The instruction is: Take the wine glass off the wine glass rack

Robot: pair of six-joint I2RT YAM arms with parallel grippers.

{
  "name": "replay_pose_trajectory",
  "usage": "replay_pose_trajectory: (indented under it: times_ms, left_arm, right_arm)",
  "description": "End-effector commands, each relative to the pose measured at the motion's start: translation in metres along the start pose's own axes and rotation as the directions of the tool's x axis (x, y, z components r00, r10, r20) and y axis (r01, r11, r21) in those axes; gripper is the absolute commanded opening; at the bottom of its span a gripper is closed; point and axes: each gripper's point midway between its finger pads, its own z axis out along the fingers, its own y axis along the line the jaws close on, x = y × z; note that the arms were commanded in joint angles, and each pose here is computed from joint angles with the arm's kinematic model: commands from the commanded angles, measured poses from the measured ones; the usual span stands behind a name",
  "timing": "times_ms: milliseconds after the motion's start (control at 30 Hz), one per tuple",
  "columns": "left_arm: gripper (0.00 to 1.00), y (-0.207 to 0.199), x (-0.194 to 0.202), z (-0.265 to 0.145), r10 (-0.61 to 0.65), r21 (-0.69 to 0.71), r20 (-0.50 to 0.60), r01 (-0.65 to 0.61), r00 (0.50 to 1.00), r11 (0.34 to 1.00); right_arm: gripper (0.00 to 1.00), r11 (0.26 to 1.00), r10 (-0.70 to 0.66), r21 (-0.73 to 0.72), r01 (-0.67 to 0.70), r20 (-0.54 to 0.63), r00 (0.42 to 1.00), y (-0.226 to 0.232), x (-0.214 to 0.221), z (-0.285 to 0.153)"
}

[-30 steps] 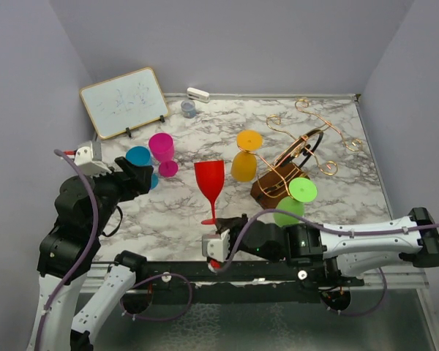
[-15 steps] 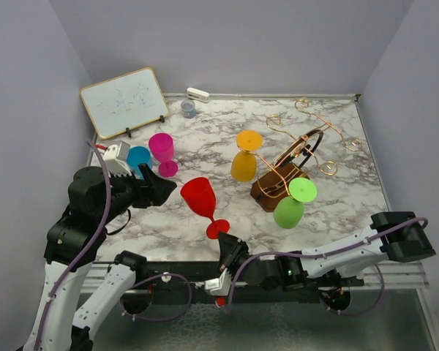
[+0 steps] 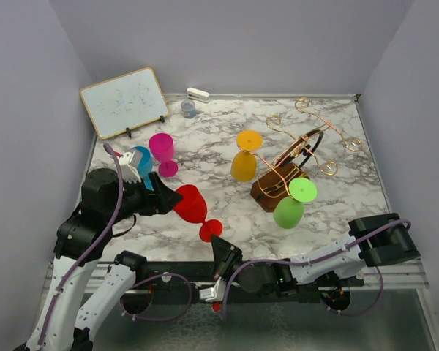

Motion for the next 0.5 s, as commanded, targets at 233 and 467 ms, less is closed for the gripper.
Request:
replay_pose_trajectory:
  times_ms: [233, 467]
  left_arm:
    - [0.75, 0.002, 0.015, 0.004, 0.011, 0.025, -0.054, -0.009, 0.998, 1.000]
    - [0.68, 0.004, 0.021, 0.007, 0.008, 0.027, -0.074, -0.006, 0.997, 1.000]
  right_arm:
    - [0.01, 0.992, -0.101, 0.079, 0.101, -0.006, 0.995, -0.005, -0.006, -0.004]
    - [0.01, 0.988, -0.130, 0.081, 0.130, -0.012, 0.991, -0.003, -0.005, -0.005]
